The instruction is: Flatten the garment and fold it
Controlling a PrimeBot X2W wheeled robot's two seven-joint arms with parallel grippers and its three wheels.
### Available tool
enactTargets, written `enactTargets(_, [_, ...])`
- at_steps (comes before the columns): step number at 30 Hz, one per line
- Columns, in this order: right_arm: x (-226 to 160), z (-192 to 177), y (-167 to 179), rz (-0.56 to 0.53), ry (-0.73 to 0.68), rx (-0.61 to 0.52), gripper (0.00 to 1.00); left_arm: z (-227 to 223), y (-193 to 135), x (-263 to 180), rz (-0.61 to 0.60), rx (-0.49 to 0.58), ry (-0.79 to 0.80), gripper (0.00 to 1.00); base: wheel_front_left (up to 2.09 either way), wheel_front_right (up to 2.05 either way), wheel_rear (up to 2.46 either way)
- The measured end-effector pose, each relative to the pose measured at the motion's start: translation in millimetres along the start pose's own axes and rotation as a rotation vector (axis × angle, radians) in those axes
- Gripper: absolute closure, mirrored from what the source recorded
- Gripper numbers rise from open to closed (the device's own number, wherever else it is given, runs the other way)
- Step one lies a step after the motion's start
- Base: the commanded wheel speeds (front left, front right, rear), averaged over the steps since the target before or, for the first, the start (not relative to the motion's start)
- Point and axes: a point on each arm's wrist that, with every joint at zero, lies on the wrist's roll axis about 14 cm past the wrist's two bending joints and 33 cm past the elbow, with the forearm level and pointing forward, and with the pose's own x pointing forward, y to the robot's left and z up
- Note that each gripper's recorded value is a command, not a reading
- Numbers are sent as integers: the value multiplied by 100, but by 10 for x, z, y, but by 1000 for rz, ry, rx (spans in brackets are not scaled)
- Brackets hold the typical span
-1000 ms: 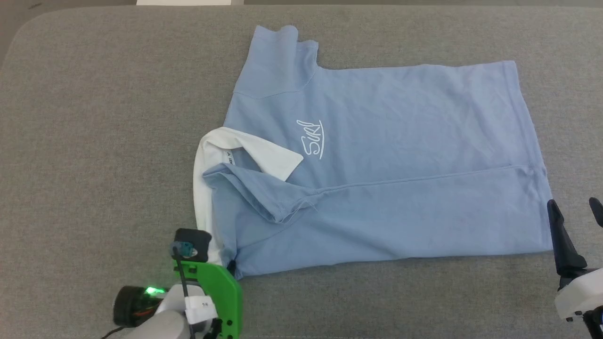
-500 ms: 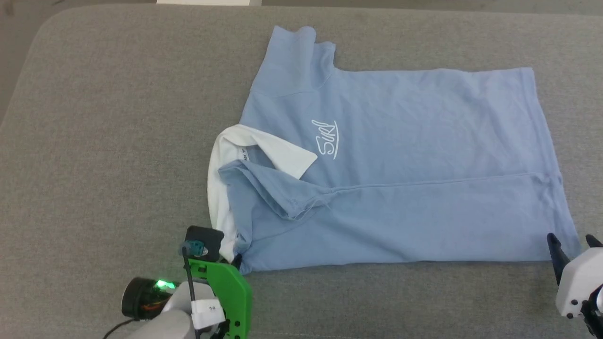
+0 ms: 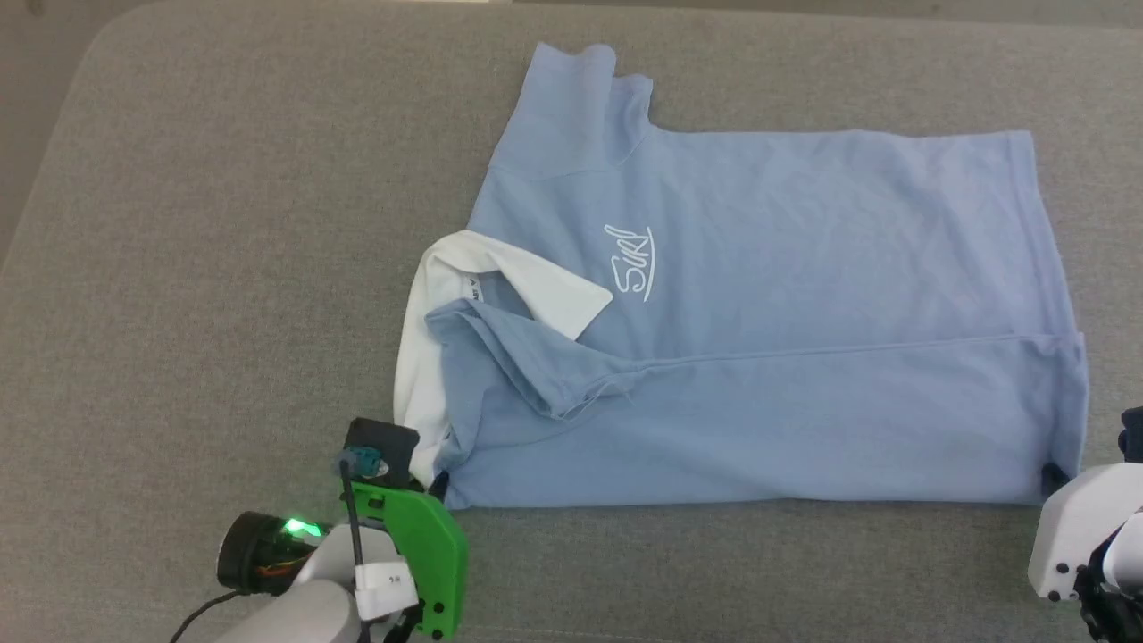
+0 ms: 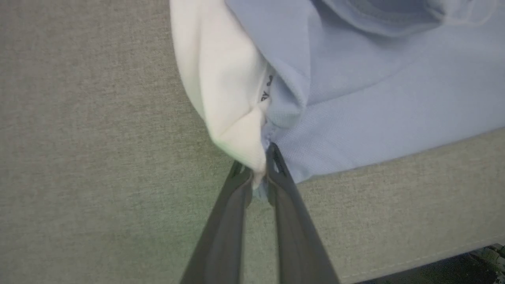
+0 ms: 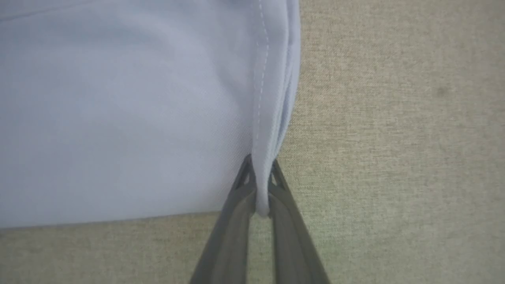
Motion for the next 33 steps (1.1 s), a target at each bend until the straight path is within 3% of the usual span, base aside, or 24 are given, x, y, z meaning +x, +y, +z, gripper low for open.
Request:
enactTargets(11, [-455,-179,-45,34,30,67,100,49,248,-276,46,67,-32,100,0,0,0])
enactTargets(20, [-559,-435,-127,8,99,76,100,-281,90,-340,-26,92,72,100,0,0,0])
enactTargets(21, [-548,-461,-128,5,109,72,100,-308,82,-325,-27,89,81,96,0,0,0])
enactTargets(22, [-539,-478,-126,3,115,65,59,-329,80,-308,-25,87,85,24,0,0,0])
enactTargets(23, [-532,-473,-127,0,109,64,0,-343,77,-296,-25,85,87,0,0,0,0])
enactTargets(27, [-528,-290,-140,-4,16,59,0,-268,96,-268,-10,72,36,0,0,0,0])
enactTargets(33, [-694,467,5,71,-321,17,0,130,232,-344,60,61,-160,0,0,0,0])
